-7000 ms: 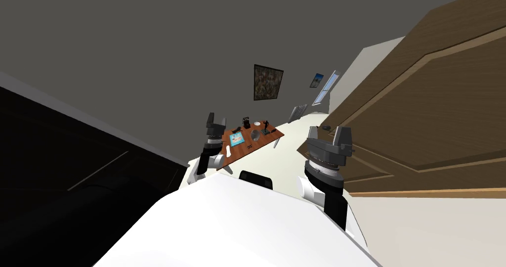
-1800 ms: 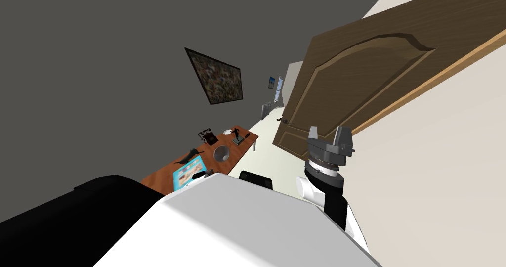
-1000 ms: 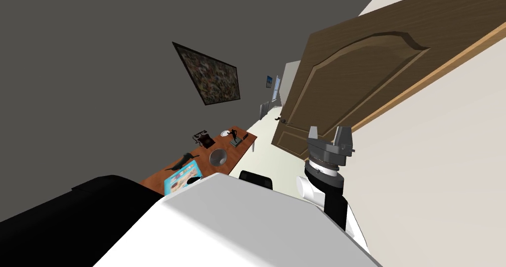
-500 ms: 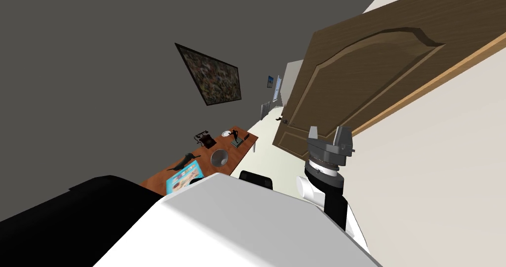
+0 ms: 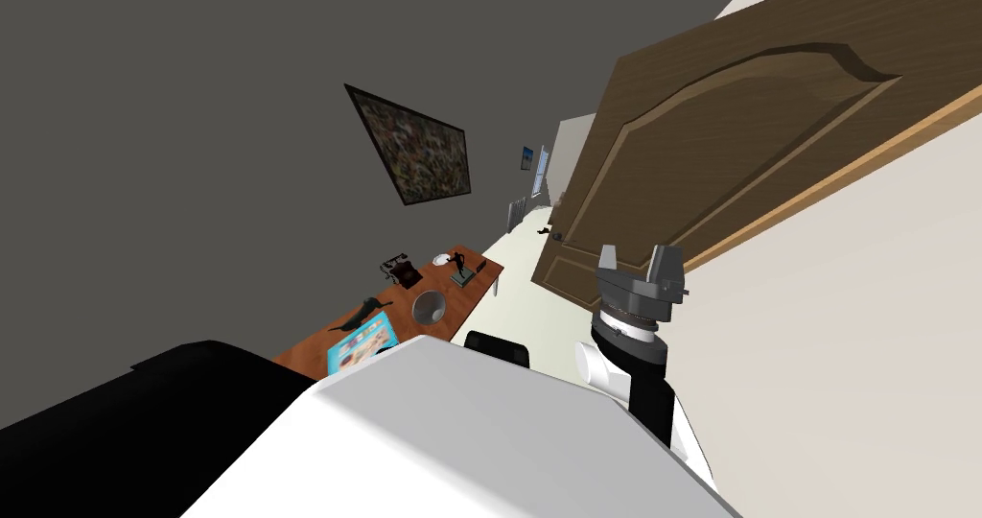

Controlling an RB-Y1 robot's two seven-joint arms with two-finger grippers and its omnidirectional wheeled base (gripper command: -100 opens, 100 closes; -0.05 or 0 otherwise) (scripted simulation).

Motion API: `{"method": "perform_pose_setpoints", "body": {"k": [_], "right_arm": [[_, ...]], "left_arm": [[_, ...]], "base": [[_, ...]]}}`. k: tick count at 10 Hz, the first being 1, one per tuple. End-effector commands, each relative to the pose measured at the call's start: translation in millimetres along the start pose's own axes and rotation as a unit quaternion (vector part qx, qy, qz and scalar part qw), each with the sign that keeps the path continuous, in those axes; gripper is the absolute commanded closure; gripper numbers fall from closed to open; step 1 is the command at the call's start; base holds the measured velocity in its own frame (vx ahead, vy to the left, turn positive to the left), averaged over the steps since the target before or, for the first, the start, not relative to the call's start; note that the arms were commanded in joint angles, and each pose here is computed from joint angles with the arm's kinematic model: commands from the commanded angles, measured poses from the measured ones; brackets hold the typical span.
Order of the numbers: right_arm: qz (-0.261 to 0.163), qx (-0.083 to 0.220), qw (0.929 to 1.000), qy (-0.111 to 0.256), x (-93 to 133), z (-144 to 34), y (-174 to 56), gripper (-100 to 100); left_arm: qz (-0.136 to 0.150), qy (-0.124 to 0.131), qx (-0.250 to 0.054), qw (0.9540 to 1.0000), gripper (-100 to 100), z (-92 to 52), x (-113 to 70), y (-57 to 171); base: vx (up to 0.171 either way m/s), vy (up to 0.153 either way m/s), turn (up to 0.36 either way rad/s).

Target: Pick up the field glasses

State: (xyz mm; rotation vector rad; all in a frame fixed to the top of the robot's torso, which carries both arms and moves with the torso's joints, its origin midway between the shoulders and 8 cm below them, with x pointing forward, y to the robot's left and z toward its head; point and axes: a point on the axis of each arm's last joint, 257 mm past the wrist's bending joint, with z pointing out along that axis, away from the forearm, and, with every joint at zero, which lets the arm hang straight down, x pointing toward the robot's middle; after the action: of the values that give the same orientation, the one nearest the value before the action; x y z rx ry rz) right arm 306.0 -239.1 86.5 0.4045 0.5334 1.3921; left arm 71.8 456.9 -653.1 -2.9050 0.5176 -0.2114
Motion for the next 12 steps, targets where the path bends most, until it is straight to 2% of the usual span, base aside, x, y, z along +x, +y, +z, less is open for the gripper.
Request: {"method": "perform_pose_setpoints", "body": {"k": [1,4,5,6,8,12], "right_arm": [[0.000,0.000,1.0000,0.000,0,0.0,0,0],[0.000,0.000,1.0000,0.000,0,0.0,0,0],[0.000,0.000,1.0000,0.000,0,0.0,0,0],[0.000,0.000,1.0000,0.000,0,0.0,0,0],[0.000,0.000,1.0000,0.000,0,0.0,0,0],[0.000,0.000,1.0000,0.000,0,0.0,0,0]], "left_arm": [[0.000,0.000,0.000,1.0000,100,0.0,0.0,0],[0.001,0.000,0.000,1.0000,100,0.0,-0.1,0],[0.000,0.000,0.000,1.0000,0,0.0,-0.1,0],[-0.003,-0.001,0.003,1.0000,100,-4.2,-3.5,-14],[-0.003,-0.001,0.003,1.0000,100,-4.2,-3.5,-14],[-0.009,-0.002,0.004,0.9999,100,-16.0,-12.1,-40]], "base": [[0.000,0.000,0.000],[0.000,0.000,0.000],[0.000,0.000,0.000],[-0.020,-0.047,-0.056],[-0.014,-0.048,-0.016],[-0.015,-0.055,-0.034]]}}
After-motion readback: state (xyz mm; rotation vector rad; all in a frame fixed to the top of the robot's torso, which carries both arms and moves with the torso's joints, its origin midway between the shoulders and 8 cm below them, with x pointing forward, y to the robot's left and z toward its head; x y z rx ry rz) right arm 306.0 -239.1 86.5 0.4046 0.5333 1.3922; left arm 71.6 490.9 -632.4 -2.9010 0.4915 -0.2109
